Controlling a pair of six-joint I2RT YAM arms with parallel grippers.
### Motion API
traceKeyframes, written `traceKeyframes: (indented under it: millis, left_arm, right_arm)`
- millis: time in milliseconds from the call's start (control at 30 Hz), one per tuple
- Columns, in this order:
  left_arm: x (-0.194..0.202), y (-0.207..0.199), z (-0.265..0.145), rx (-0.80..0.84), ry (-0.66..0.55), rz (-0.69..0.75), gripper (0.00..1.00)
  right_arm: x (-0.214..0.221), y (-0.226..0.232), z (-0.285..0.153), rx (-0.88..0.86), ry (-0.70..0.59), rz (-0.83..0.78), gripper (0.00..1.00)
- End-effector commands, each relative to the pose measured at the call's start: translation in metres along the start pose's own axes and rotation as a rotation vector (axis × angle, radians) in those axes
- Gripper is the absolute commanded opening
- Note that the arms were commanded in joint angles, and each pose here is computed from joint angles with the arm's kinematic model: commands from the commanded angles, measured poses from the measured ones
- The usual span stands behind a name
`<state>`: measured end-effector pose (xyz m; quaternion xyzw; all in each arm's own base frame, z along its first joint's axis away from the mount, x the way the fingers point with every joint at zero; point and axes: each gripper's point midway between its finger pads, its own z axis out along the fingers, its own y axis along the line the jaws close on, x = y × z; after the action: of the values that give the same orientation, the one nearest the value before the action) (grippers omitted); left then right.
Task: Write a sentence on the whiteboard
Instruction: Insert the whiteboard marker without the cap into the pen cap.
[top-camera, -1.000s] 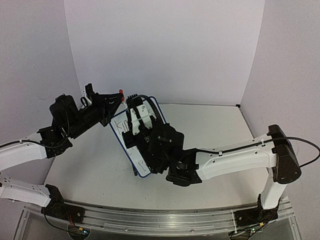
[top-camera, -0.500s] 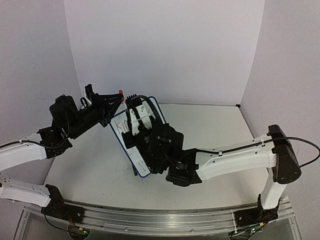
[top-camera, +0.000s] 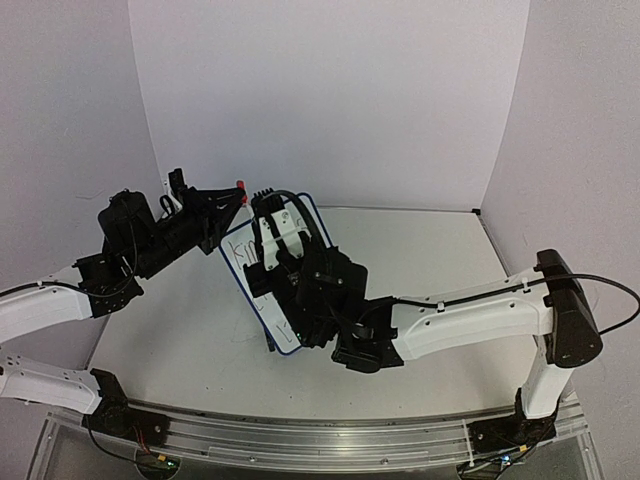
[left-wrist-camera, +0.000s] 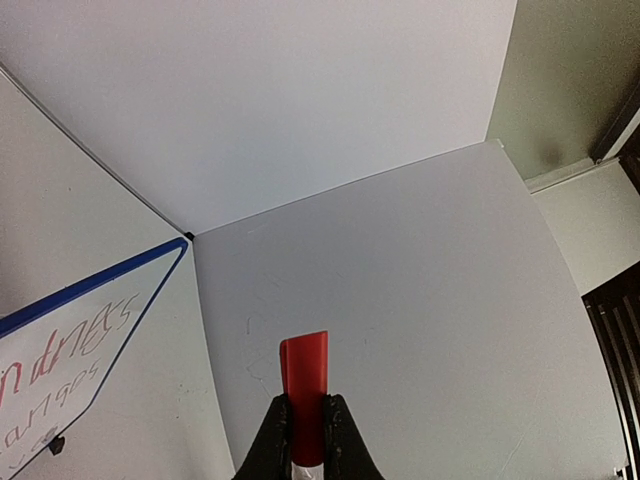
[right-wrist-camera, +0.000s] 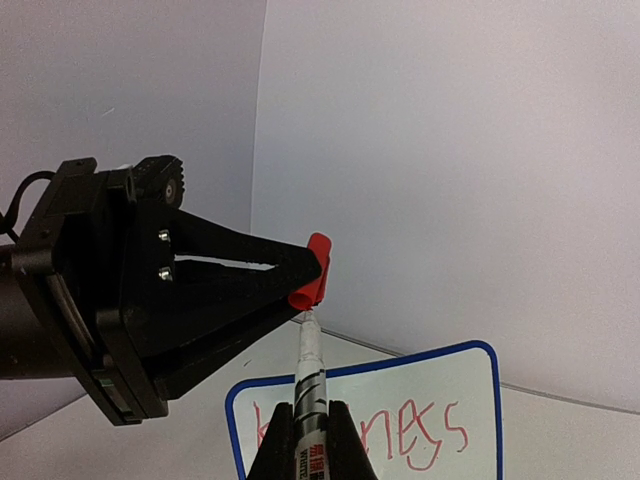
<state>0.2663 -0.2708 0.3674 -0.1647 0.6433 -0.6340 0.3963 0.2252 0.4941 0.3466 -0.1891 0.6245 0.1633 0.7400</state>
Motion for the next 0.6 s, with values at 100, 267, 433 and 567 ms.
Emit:
traceKeyframes:
  millis: [100,267,433,567]
  left_arm:
    - [-0.0021,-0.0056,-0.0024,0.010,-0.011,0.027,0.00]
    - [-0.0046,-0.0103,-0.0013,0.026,-0.023,0.033,0.00]
    - [-0.0046,-0.0128,0.0013,0.027,-0.019,0.045,0.00]
    - [-0.0041,-0.0106,0.0015,0.021,-0.019,0.043,0.00]
  right_arm:
    - [-0.0166,0.0003,0.0016,-0.008,-0.039,0.059,0.00]
    - [-0.0137,0.0019,0.0011,-0.017,-0.032,0.064,0.00]
    - [-0.0127,0.0019,0.0004,-0.020,-0.029,0.066,0.00]
    - [-0.0132,0.0014,0.0001,-0.019,-0.029,0.068,0.00]
